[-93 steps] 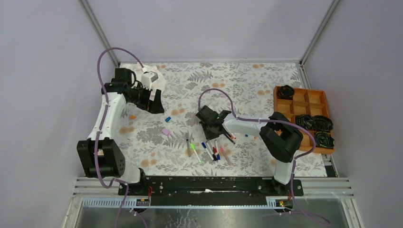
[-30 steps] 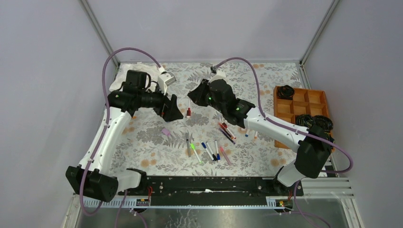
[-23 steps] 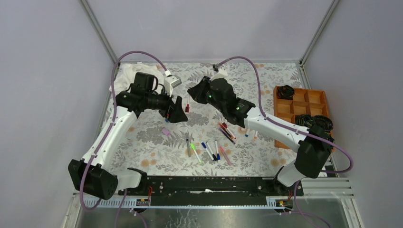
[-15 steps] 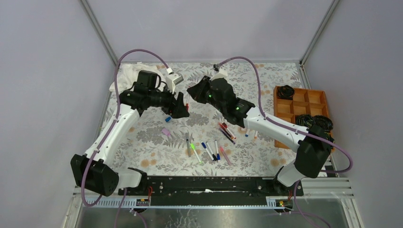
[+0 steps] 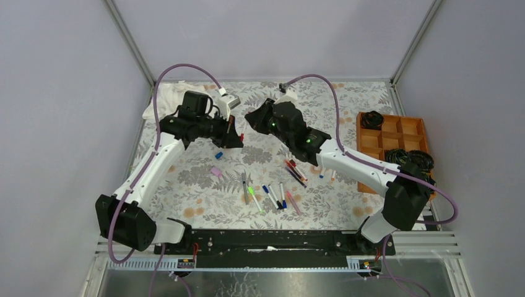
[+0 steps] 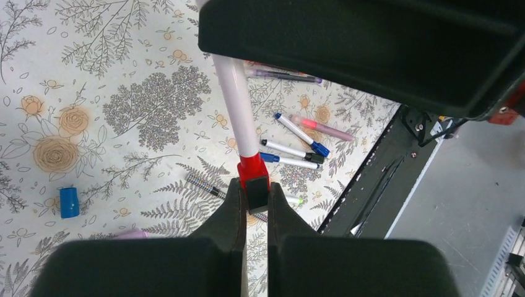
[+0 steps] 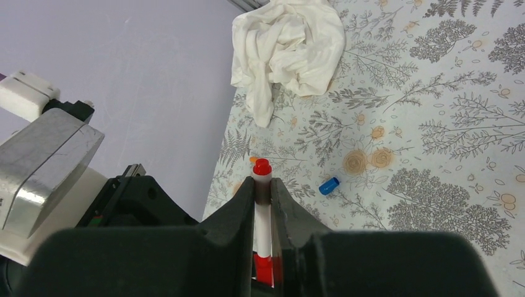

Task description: Open the pen caps

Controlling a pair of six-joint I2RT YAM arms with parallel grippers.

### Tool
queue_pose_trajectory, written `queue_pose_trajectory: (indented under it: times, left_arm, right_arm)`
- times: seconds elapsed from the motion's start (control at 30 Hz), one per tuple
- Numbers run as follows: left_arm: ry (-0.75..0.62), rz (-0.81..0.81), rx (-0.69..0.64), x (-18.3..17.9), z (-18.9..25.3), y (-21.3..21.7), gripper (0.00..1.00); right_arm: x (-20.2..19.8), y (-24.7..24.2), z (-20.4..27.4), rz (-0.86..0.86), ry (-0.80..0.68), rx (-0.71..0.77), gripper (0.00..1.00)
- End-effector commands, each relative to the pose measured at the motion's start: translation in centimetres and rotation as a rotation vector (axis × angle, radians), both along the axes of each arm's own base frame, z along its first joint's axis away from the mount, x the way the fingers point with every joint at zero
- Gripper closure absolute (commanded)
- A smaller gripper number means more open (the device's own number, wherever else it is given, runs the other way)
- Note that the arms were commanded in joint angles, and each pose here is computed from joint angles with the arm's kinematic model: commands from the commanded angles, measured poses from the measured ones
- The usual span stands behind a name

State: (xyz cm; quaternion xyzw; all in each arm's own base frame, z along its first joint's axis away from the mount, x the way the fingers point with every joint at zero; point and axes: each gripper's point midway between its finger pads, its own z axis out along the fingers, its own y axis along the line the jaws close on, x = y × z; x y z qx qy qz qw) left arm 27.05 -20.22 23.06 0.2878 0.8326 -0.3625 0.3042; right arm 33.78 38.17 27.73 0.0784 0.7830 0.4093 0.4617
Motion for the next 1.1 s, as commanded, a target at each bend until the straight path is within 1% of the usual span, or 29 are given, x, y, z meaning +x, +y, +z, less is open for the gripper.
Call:
queue_pose_trajectory:
  times: [0.0,0.07,0.1,0.23,0.27,0.37,0.47,0.6,0.67,0.9,1.07]
  left_arm:
    - [-0.085,-0.067,-0.016,0.0,1.2,-0.7,1.0]
    - [-0.106,-0.098,0.01,-0.3,0.8,-0.4,1.0]
    - [-0.111,-0.125,0.037,-0.8,0.3,-0.1,1.0]
    - [-0.164,-0.246,0.161,-2.2,-2.0,1.6,1.0]
    - [-0.17,-0.292,0.191,-2.9,-2.6,2.0,1.0]
    - [-0.195,-0.395,0.274,-4.5,-3.8,2.6,1.0]
    - [-0.231,-0.474,0.334,-5.6,-4.3,2.6,1.0]
    - [-0.266,-0.551,0.432,-6.8,-5.3,2.3,1.0]
    - [-0.277,-0.574,0.469,-7.1,-5.6,2.1,1.0]
    - [-0.301,-0.609,0.527,-7.2,-6.2,1.7,1.0]
    - [-0.322,-0.621,0.556,-7.1,-6.3,1.8,1.0]
  right_arm:
    - [-0.5,0.4,0.9,0.028,0.007,0.023,0.78]
    - [-0.6,-0.2,0.4,0.064,0.035,0.001,0.58]
    - [-0.5,-0.6,0.1,0.095,0.065,-0.001,0.51]
    - [-0.3,-3.9,-1.2,0.273,0.247,0.029,0.33]
    - [-0.3,-4.8,-1.5,0.306,0.269,0.016,0.32]
    - [-1.4,-6.4,-2.7,0.41,0.326,-0.025,0.31]
    - [-3.3,-5.9,-3.8,0.536,0.397,0.0,0.33]
    - [-5.4,-5.0,-5.4,0.675,0.503,0.057,0.39]
    - [-6.3,-4.5,-5.8,0.715,0.53,0.074,0.41]
    - [-10.9,-2.3,-5.7,0.913,0.589,0.122,0.4]
    - [-13.4,-2.0,-6.6,0.985,0.629,0.119,0.4]
